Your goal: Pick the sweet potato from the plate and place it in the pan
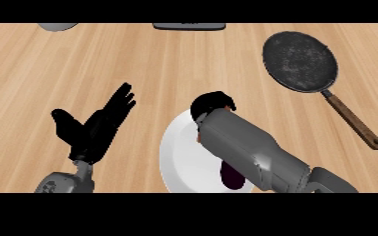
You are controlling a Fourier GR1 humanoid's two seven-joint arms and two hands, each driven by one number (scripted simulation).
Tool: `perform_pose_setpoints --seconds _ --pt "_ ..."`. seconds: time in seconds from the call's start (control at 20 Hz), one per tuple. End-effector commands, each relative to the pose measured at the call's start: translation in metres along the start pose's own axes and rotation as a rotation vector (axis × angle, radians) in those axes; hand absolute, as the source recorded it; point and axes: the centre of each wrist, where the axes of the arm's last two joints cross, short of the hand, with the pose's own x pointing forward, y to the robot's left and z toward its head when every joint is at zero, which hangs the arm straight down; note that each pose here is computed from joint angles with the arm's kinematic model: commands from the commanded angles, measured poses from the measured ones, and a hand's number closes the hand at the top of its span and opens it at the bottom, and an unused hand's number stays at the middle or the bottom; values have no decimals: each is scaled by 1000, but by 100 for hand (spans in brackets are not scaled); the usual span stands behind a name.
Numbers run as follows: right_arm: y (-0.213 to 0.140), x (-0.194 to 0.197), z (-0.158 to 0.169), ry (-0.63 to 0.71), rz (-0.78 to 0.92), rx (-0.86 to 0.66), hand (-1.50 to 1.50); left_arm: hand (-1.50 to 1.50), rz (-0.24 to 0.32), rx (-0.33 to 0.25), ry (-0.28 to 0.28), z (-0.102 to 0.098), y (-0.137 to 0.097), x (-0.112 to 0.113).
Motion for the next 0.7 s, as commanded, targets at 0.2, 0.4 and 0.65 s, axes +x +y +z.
perform_pose_setpoints --seconds 0.2,0.4,0.65 --pt "7 4 -8 86 153 -83 150 0 4 5 -7 3 -4 -2" --pt "-11 -1 -3 49 -81 -124 150 0 -12 6 1 -2 -5 7" --pt "-32 -17 -9 5 -561 -188 150 0 7 -10 1 1 -10 -3"
